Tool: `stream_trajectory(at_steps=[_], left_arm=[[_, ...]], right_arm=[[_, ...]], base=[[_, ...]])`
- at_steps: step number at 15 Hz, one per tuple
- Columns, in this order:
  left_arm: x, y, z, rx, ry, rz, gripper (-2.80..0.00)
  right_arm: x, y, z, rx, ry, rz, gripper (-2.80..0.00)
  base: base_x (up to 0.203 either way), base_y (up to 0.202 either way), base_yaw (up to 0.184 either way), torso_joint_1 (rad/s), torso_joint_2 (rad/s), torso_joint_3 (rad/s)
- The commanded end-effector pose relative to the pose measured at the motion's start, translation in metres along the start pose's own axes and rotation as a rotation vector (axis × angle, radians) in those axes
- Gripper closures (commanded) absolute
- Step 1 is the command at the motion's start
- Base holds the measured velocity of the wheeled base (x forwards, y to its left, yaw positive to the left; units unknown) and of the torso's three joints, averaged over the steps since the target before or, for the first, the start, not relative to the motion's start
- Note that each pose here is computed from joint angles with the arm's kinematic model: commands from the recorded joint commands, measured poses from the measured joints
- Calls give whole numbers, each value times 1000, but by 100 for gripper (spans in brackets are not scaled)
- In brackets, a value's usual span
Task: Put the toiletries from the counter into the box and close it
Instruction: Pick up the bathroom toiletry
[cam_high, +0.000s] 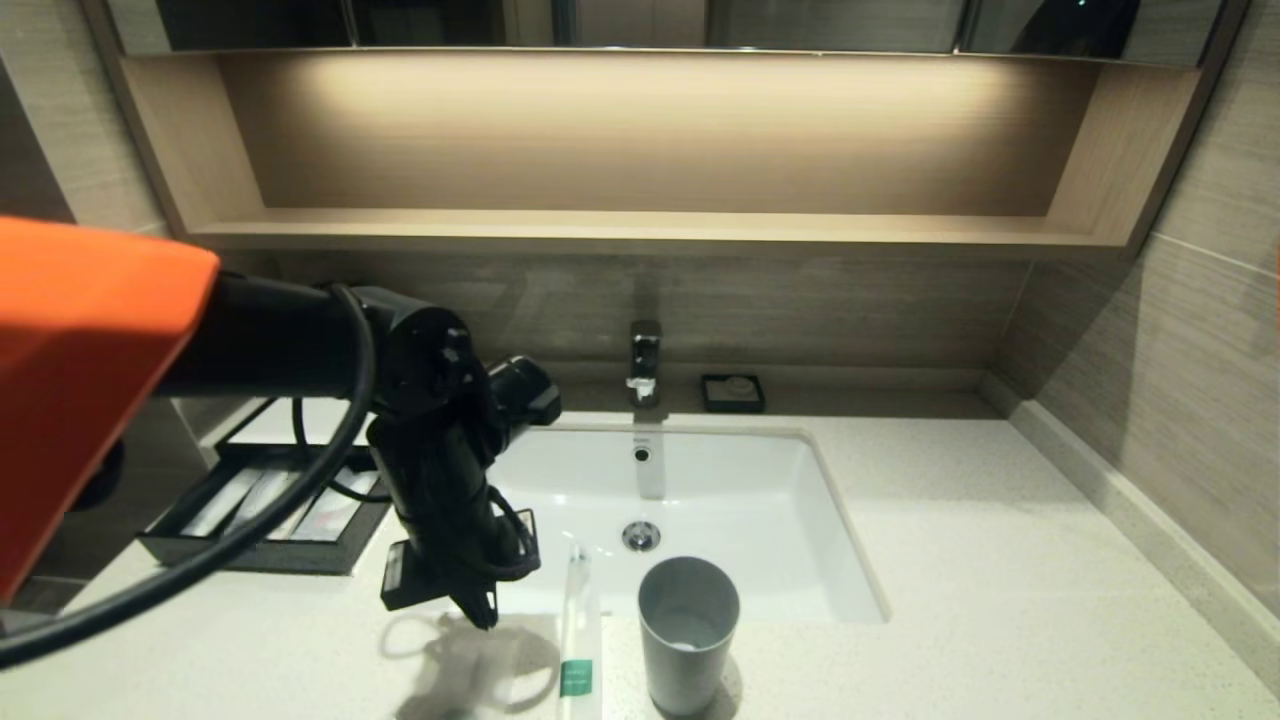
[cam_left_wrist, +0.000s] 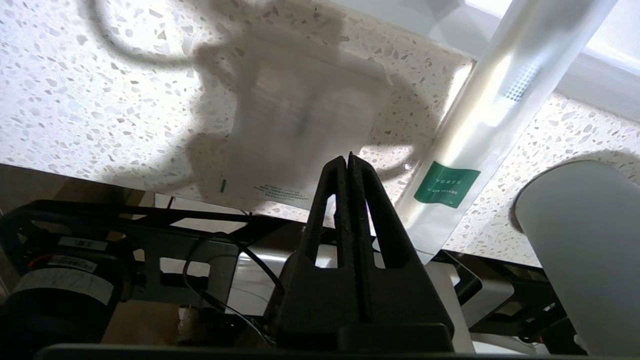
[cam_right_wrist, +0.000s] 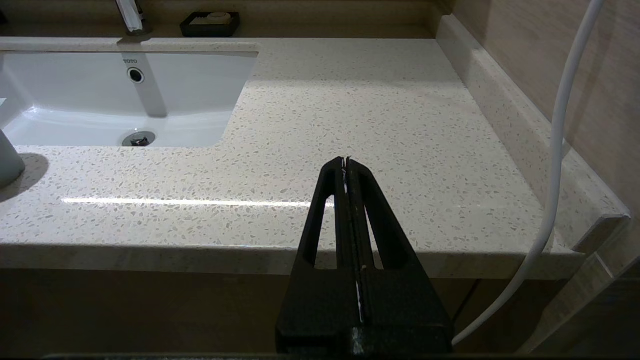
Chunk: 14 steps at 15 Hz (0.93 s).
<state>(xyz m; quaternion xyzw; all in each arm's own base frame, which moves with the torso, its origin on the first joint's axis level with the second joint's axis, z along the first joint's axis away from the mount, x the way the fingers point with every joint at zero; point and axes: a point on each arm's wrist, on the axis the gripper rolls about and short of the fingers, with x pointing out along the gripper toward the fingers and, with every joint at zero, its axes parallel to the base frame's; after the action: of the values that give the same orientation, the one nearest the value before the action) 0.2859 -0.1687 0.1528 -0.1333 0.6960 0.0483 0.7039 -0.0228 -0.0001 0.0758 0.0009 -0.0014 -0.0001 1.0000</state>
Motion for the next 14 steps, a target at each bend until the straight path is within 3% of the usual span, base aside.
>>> stream_trajectory(at_steps=[1, 14], left_arm=[[7, -1, 1, -31, 32, 5, 0], [14, 4, 5, -57, 181, -13, 0]], right_arm=[[0, 0, 0, 0, 0, 0, 0], [0, 0, 0, 0, 0, 0, 0]], base=[[0, 0, 0, 0, 0, 0], [0, 0, 0, 0, 0, 0]])
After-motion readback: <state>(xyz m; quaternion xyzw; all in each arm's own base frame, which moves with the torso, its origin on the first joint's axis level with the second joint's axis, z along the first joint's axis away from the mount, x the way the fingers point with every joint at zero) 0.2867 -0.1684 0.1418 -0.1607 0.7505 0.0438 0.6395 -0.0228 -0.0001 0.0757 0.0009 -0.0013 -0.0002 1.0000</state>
